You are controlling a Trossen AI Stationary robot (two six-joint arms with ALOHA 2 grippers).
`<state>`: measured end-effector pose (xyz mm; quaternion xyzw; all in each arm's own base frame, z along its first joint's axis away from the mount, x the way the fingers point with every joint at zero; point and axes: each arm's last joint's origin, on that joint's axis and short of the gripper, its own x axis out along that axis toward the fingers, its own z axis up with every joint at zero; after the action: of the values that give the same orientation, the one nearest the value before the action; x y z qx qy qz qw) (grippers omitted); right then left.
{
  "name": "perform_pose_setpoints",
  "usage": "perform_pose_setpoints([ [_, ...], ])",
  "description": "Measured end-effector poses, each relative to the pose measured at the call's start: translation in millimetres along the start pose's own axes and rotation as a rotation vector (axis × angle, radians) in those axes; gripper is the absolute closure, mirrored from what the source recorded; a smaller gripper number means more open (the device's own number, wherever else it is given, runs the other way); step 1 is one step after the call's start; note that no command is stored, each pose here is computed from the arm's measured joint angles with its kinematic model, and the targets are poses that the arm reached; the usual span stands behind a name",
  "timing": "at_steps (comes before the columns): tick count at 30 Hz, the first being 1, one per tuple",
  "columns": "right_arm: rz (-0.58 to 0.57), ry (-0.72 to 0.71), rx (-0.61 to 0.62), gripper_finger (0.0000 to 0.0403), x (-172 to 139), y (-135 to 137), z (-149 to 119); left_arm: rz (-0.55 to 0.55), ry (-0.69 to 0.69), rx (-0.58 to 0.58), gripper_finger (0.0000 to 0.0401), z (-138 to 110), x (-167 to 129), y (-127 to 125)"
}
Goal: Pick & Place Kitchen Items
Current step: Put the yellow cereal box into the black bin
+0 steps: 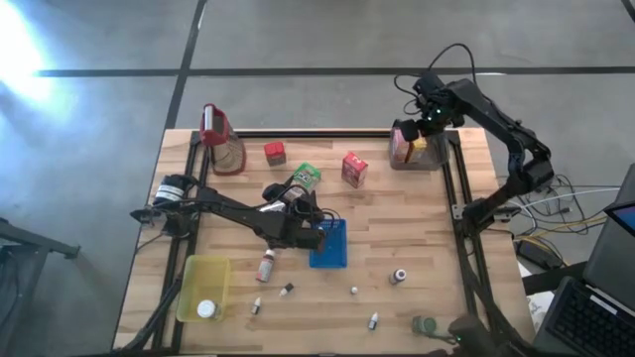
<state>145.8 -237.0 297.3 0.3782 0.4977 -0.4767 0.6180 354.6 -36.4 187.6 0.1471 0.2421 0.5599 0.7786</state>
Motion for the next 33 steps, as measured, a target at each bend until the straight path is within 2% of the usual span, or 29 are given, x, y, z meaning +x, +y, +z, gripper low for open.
perform_pose_setpoints([
  [3, -0.045, 0.019, 0.023, 0.0394, -4, -7, -6, -0.008, 0.006, 0.007, 0.0001, 0, 0, 0],
  [8, -0.051, 0.002, 0.04, 0.0394, -3, -7, -6, -0.012, 0.009, 0.005, 0.0001, 0, 0, 0],
  [19, -0.186, 0.026, 0.155, 0.0394, 23, -5, 7, -0.013, 0.009, 0.003, 0.0001, 0, 0, 0],
  [27, -0.208, 0.088, 0.163, 0.0394, 44, -4, 15, -0.012, 0.009, 0.006, 0.0001, 0, 0, 0],
  [33, -0.2, 0.093, 0.168, 0.0394, 43, -5, 16, -0.012, 0.009, 0.007, 0.0001, 0, 0, 0],
])
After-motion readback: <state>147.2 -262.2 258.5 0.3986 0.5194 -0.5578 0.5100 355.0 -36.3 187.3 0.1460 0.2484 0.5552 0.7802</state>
